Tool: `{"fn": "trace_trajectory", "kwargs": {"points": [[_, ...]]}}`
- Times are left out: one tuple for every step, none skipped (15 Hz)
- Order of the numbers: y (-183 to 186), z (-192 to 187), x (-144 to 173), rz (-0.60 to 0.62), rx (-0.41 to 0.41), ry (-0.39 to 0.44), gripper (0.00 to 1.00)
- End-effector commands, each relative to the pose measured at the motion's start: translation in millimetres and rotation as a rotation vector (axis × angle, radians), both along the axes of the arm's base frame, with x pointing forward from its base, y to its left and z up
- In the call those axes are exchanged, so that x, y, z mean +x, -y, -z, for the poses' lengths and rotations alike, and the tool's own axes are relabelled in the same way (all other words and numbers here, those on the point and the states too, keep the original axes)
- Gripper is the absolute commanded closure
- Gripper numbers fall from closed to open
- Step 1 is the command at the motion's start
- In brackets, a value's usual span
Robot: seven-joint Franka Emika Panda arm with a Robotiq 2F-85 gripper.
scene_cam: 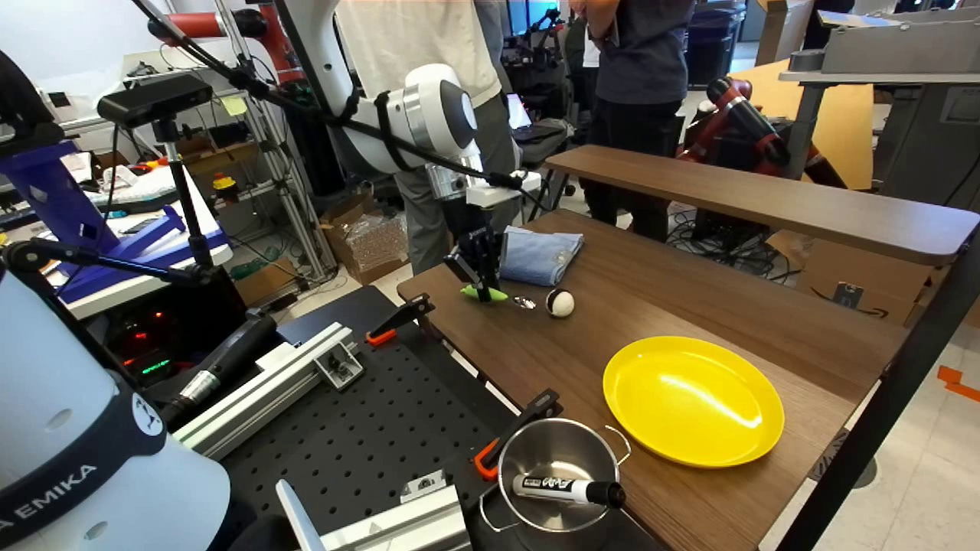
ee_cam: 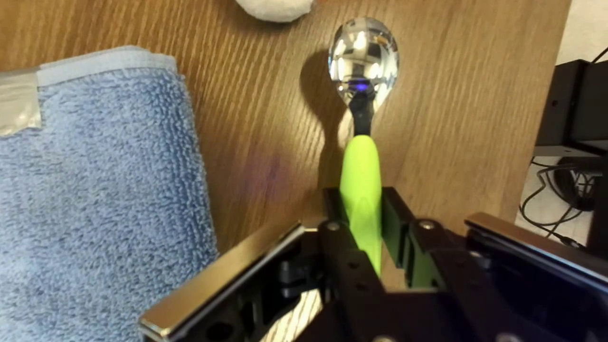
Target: Move the green spoon forward
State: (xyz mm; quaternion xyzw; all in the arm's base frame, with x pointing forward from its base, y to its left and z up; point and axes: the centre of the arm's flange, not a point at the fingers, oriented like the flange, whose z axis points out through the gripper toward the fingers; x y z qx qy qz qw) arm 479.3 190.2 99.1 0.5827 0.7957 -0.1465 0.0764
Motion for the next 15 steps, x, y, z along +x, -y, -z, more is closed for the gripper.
{"fn": "trace_trajectory", "kwargs": {"points": [[-3.0,8.1,9.3,-0.009,0.005,-0.015,0.94],[-4.3,10.6,10.9,-0.009,0.005,-0.018,0.94],[-5.1,12.9,12.3,-0.006,0.003,-0.019,0.94],[-4.9,14.4,13.0,-0.004,0.0,-0.023,0.52],[-4.5,13.5,13.5,-0.005,-0.003,-0.025,0.51],[-4.3,13.1,14.7,-0.004,-0.001,-0.021,0.44],[-3.9,12.4,15.6,-0.003,0.001,-0.019,0.38],[-3.4,11.8,16.6,-0.003,0.003,-0.02,0.3],[-2.7,11.4,17.2,-0.004,0.006,-0.021,0.23],[-2.1,11.1,17.3,-0.003,0.006,-0.019,0.16],[-1.3,10.8,17.1,-0.002,0.006,-0.019,0.08],[-0.4,8.9,15.9,-0.007,0.007,-0.022,0.01],[0.7,6.9,14.5,-0.011,0.01,-0.025,0.0],[1.7,5.0,13.4,-0.012,0.01,-0.024,0.0],[2.9,2.4,12.3,-0.011,0.014,-0.021,0.0]]}}
